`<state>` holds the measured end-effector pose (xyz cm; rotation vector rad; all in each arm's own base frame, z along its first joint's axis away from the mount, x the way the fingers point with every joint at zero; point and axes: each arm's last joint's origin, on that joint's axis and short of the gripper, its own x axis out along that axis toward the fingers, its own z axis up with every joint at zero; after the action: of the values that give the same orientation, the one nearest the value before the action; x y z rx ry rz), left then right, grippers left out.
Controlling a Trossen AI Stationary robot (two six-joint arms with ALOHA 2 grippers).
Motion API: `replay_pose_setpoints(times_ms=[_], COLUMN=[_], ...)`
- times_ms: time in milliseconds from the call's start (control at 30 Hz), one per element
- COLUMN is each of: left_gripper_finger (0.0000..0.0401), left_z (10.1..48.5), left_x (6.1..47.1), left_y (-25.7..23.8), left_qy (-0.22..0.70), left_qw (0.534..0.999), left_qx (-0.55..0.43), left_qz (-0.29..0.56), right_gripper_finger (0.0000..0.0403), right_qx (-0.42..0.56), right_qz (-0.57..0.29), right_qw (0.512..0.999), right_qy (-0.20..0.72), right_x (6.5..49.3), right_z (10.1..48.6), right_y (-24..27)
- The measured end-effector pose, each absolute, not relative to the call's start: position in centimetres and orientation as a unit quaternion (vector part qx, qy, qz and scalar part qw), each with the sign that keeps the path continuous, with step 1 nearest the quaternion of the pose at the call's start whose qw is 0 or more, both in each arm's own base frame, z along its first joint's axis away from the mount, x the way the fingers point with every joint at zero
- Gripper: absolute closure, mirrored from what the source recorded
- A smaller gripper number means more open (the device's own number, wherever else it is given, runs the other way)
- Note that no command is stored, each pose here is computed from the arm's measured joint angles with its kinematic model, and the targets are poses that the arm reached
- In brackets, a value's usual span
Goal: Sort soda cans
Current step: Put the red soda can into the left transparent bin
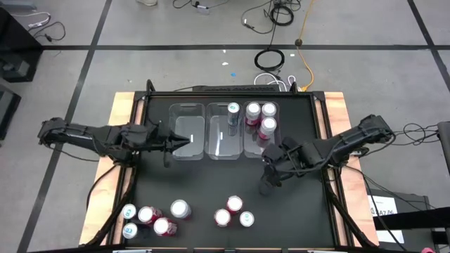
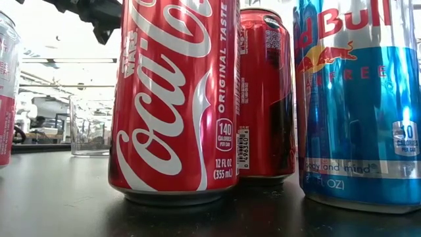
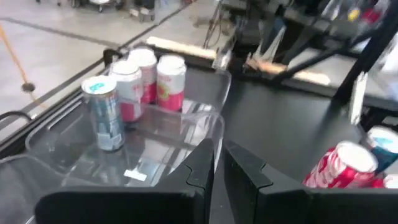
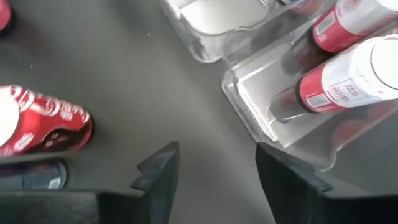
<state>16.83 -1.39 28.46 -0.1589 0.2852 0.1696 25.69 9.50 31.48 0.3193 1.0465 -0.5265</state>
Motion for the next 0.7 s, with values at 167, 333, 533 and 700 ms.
replay_pose_setpoints(times_ms=[167, 333, 533, 700], left_gripper_finger=[0.0359, 0.0359, 0.0359, 0.0359], left_z=[29.1, 30.2, 31.7, 32.0], left_x=[18.6, 20.3, 22.3, 24.3], left_y=[-2.5, -3.6, -4.8, -6.2], left_qy=[0.173, 0.180, 0.203, 0.251], left_qw=[0.979, 0.979, 0.976, 0.966], left_qx=[-0.061, -0.055, -0.048, -0.029], left_qz=[0.088, 0.078, 0.069, 0.055], right_gripper_finger=[0.0228, 0.0244, 0.0265, 0.0282], right_qx=[0.108, 0.083, 0.054, 0.073], right_qz=[-0.239, -0.227, -0.198, -0.160], right_qw=[0.839, 0.855, 0.875, 0.872], right_qy=[0.477, 0.458, 0.438, 0.457], right_x=[25.2, 24.6, 24.4, 23.9], right_z=[31.6, 31.3, 27.4, 24.8], right_y=[10.7, 12.3, 13.9, 14.4])
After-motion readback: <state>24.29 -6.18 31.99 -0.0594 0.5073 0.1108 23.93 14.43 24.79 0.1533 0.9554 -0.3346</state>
